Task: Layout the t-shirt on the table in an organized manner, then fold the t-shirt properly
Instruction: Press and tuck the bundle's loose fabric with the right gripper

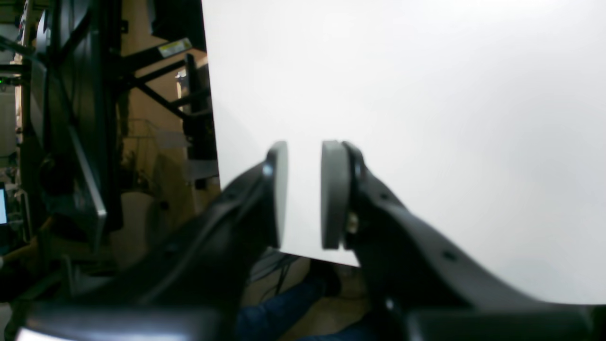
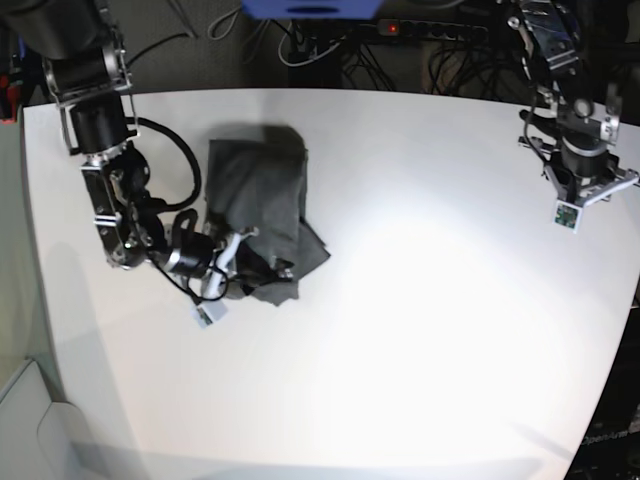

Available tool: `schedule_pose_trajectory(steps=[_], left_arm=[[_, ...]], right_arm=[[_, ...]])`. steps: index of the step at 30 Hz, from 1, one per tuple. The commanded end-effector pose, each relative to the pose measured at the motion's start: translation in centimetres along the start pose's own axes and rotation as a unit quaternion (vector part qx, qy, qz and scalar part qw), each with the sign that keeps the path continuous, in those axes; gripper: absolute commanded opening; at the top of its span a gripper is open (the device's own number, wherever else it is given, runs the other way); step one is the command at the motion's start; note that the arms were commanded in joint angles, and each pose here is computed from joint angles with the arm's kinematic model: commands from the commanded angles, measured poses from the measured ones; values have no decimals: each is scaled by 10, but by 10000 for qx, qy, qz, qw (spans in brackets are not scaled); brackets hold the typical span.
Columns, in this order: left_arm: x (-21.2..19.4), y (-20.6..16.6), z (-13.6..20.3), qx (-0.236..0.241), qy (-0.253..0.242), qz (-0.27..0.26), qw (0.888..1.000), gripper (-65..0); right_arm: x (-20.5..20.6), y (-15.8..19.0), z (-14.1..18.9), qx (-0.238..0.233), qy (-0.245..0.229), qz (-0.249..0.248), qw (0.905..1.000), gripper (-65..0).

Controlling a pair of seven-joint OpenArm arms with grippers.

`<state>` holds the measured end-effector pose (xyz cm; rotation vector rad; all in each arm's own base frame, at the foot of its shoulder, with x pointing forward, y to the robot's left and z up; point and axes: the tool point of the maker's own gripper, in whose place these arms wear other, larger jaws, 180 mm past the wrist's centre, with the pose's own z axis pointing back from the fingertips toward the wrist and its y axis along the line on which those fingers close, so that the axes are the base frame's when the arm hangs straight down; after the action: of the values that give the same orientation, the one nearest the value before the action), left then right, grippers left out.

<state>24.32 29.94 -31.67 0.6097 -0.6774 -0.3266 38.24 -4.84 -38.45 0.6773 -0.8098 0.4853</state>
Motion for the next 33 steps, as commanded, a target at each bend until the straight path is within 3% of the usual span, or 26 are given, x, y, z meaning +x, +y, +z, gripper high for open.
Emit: schedule_pose_trajectory(steps=[1, 6, 12, 17, 20, 26, 29, 33], left_arm=[[6, 10, 3, 160, -122, -6, 9998, -530], [7, 10, 3, 165, -128, -6, 9998, -530], [0, 7, 4, 122, -59, -55, 9999, -530], [0, 11, 4, 156, -69, -103, 9998, -530], [3, 12, 3, 175, -99, -86, 9998, -530], [4, 12, 3, 172, -114, -96, 9997, -530], [5, 12, 3, 161, -123, -103, 9997, -529], [6, 10, 3, 107, -163, -44, 9998, -529]], right_arm=[[30, 12, -6, 209, -356, 173, 9990, -650], [10, 38, -33, 541, -253, 0, 9982, -650], [-11, 29, -53, 482, -167, -419, 9978, -650], [-1, 28, -53, 488, -261, -337, 9979, -650], [22, 34, -43, 570, -502, 17, 9971, -650], [39, 81, -5, 865, -557, 938, 9903, -650], [29, 96, 19, 824, -607, 1043, 9893, -650], [-3, 102, 31, 775, -518, 718, 9931, -650]])
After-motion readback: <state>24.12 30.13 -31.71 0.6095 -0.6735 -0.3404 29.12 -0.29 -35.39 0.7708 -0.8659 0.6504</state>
